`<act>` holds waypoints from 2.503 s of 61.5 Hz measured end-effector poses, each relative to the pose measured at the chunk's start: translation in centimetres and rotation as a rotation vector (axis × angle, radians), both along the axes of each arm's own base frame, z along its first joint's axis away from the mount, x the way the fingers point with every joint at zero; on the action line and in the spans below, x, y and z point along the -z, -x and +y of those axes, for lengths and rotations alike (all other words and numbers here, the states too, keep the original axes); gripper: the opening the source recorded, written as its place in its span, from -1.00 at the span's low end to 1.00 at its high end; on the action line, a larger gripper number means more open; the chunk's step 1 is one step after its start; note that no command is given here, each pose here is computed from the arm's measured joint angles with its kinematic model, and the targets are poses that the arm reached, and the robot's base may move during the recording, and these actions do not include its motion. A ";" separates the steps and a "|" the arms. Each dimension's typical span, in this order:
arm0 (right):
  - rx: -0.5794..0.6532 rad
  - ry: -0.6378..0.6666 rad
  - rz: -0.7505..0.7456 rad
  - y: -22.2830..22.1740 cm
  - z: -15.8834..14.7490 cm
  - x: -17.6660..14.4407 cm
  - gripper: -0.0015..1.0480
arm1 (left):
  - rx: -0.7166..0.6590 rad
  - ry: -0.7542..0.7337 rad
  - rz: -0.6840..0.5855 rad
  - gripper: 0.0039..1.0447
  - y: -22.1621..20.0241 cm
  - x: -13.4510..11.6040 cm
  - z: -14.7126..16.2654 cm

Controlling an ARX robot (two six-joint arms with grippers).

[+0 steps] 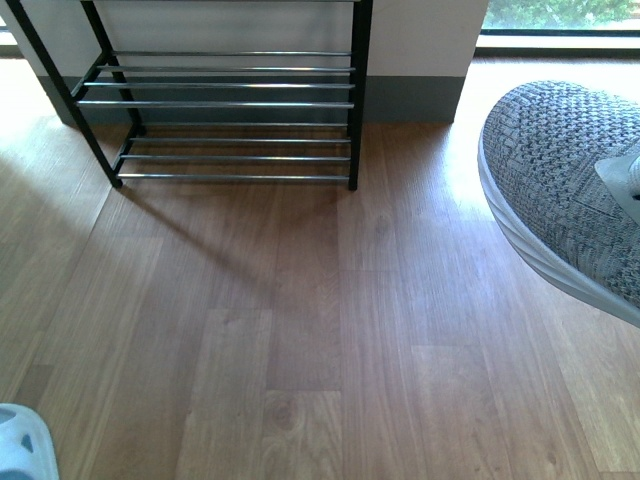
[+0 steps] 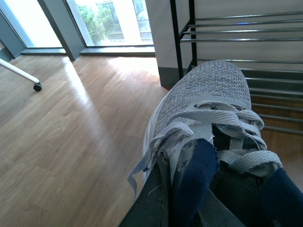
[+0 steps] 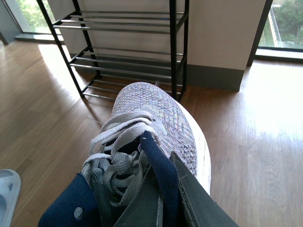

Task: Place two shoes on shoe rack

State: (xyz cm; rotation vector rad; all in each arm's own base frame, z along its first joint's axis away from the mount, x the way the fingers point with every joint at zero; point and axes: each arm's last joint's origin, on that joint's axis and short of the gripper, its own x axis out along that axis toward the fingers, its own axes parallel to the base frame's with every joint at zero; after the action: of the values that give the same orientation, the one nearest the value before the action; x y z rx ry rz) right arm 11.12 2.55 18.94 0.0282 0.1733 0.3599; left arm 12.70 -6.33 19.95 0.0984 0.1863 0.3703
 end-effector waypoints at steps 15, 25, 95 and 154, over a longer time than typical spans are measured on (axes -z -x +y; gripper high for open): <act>0.006 0.001 0.000 0.0 0.0 0.0 -0.97 | 0.004 0.000 0.002 -0.98 0.0 0.0 0.0; 0.007 0.001 0.000 0.0 0.0 0.0 -0.97 | 0.004 0.000 0.002 -0.98 0.0 0.0 0.0; 0.006 0.001 -0.001 0.0 0.0 0.0 -0.97 | 0.010 0.001 0.003 -0.98 0.0 0.0 -0.1; 0.001 0.001 0.003 0.0 0.0 0.1 -0.97 | 0.007 -0.001 0.004 -0.98 0.0 0.1 0.0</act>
State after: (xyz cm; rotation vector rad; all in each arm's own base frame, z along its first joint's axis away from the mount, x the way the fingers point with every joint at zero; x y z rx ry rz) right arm 11.12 2.55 18.85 0.0277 0.1762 0.3587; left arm 12.70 -6.36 19.86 0.1002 0.1898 0.3637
